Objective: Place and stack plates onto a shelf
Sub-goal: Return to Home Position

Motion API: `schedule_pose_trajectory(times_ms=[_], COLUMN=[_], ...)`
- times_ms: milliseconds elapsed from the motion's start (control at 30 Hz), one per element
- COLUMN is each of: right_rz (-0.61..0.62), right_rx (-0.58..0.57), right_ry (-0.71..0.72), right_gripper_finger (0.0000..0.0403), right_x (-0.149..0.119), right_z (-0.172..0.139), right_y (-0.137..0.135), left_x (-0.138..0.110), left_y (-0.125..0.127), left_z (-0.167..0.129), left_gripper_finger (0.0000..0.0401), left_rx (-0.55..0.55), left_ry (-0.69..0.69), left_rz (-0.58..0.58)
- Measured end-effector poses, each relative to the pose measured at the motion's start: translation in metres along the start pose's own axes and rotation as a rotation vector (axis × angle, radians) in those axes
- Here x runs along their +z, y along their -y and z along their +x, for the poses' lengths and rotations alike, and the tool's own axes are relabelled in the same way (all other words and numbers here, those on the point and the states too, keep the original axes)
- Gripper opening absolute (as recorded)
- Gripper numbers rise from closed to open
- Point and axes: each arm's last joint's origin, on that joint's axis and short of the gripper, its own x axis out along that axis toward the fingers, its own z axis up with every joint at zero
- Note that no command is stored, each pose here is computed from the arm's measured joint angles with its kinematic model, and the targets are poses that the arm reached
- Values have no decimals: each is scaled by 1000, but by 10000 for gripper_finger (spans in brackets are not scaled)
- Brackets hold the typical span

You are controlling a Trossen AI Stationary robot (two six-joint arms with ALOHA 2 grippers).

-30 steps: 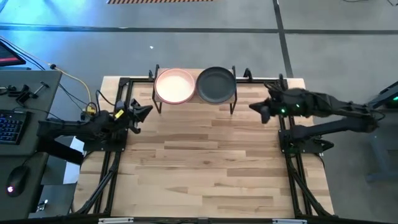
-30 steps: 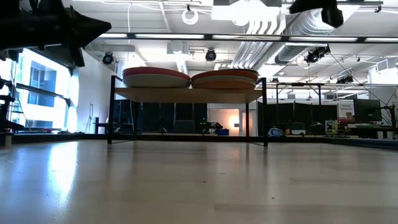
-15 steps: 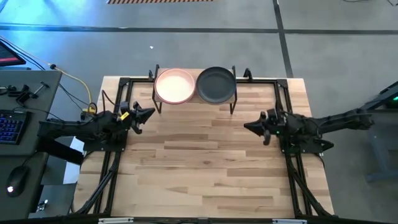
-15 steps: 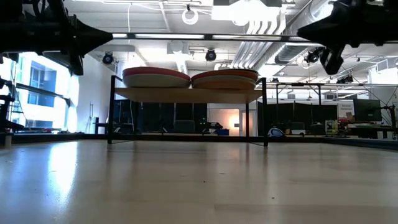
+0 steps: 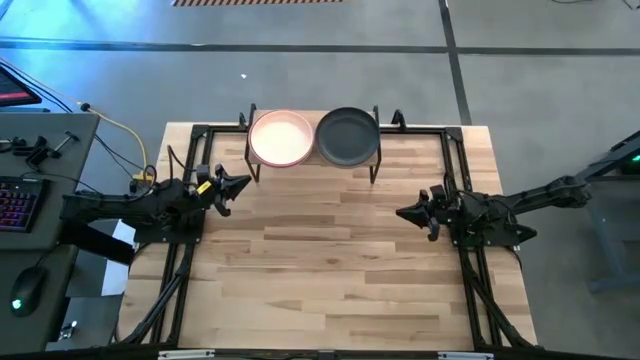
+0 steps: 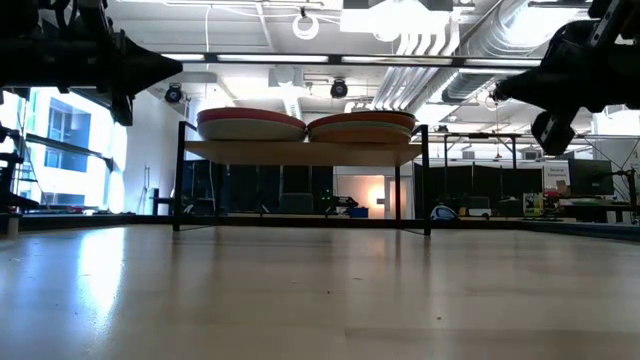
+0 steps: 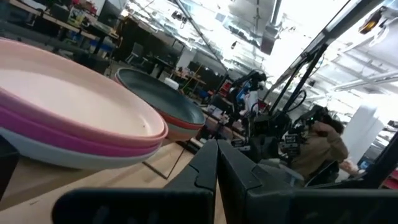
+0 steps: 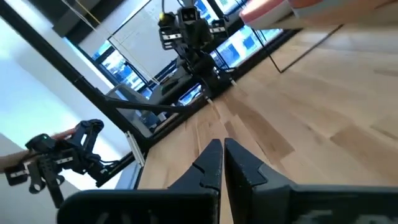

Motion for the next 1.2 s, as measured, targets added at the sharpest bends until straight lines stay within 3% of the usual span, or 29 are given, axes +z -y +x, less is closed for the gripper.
schedule_pose_trajectory(times_ms=[233, 400, 633, 1200], right_rz=[-9, -5, 48, 23], right_rx=[-5, 29, 117, 47], right_ry=[-14, -4, 153, 76], right_gripper_finger=[0, 0, 0, 0], right_x=[-2, 0, 15, 7], right_z=[-2, -11, -18, -15], right_y=[1, 3, -3, 3], left_x=[4, -6, -12, -14], left_y=[-2, -7, -5, -3], left_z=[-15, -15, -16, -16], left_gripper_finger=[1, 1, 1, 1], left_rx=[-30, 26, -31, -55], left_ry=[12, -96, -157, -180], left_rz=[-13, 40, 91, 91])
